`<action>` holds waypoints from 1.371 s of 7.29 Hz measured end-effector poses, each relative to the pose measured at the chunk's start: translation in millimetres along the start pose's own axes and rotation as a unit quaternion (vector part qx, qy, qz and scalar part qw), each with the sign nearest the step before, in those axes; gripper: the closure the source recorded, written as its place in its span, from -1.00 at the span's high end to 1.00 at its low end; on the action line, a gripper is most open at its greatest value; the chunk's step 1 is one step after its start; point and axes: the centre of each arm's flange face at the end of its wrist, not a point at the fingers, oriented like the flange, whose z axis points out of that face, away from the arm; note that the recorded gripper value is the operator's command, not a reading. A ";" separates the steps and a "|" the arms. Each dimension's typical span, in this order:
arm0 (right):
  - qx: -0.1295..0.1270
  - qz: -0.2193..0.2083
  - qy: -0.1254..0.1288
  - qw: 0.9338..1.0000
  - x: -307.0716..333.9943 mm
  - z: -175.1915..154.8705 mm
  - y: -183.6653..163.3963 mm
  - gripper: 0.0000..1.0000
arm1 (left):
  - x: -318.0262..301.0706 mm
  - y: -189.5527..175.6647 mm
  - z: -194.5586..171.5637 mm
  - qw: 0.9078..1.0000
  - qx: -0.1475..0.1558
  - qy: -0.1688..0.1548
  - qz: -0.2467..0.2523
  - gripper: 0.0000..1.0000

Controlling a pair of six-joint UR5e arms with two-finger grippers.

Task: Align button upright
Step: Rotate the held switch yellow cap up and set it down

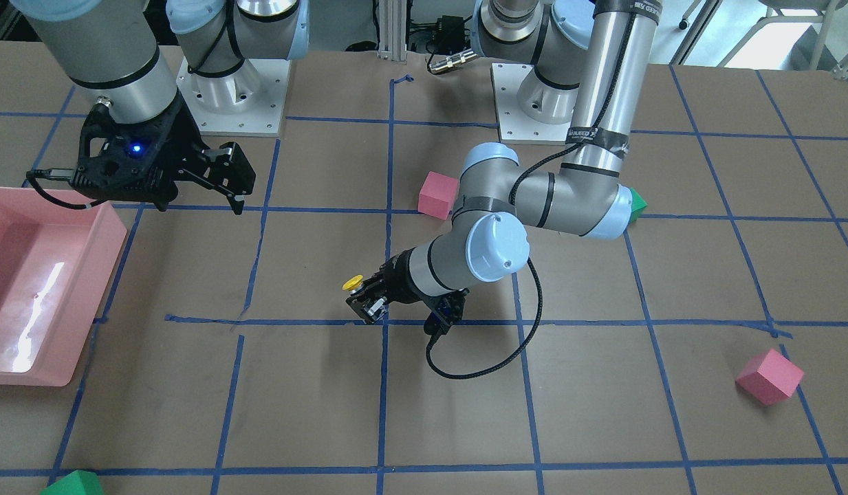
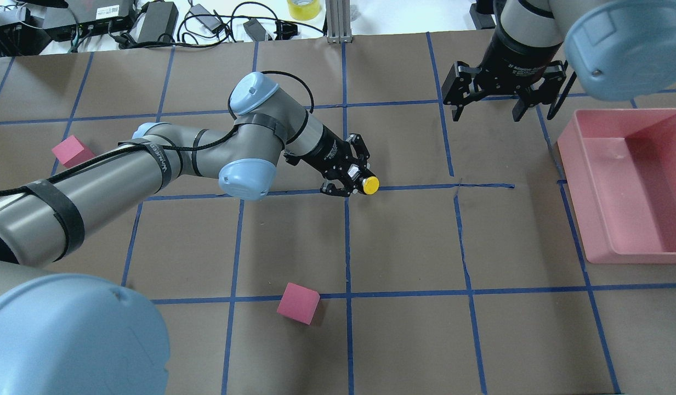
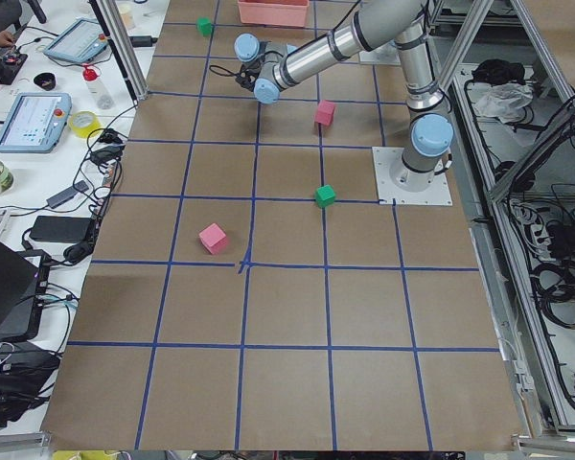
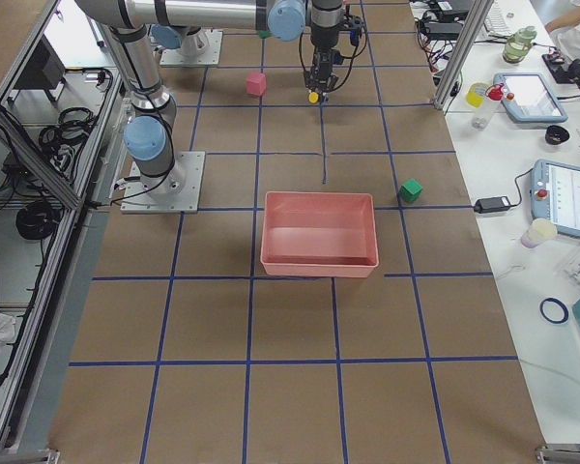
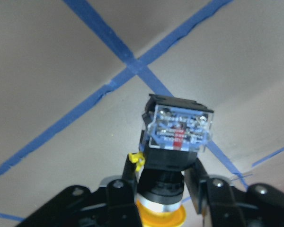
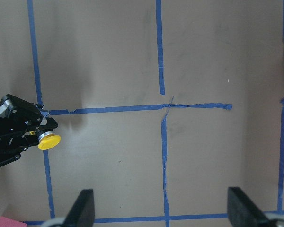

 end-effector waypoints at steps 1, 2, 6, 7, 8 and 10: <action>0.000 0.000 0.000 1.000 -0.1 0.0 0.1 1.00 | -7.2 -8.8 -1.5 0.999 -0.044 0.014 -0.027 -1.00; 0.000 -0.001 0.000 1.000 -0.2 0.1 0.1 1.00 | -15.5 -15.3 -1.5 0.995 -0.080 0.024 -0.047 -1.00; 0.000 0.000 -0.001 1.000 -0.4 0.0 0.1 1.00 | -40.1 -45.3 -14.9 0.977 -0.184 0.079 -0.079 -1.00; 0.000 0.000 -0.001 1.000 -0.4 0.1 0.1 1.00 | -44.7 -53.0 -19.4 0.969 -0.210 0.095 -0.085 -1.00; 0.000 0.000 -0.001 1.000 -0.4 0.0 0.1 1.00 | -49.6 -58.5 -18.8 0.964 -0.227 0.100 -0.090 -1.00; 0.000 0.000 -0.001 1.000 -0.4 0.1 0.2 1.00 | -57.5 -68.2 -9.1 0.960 -0.242 0.092 -0.106 -1.00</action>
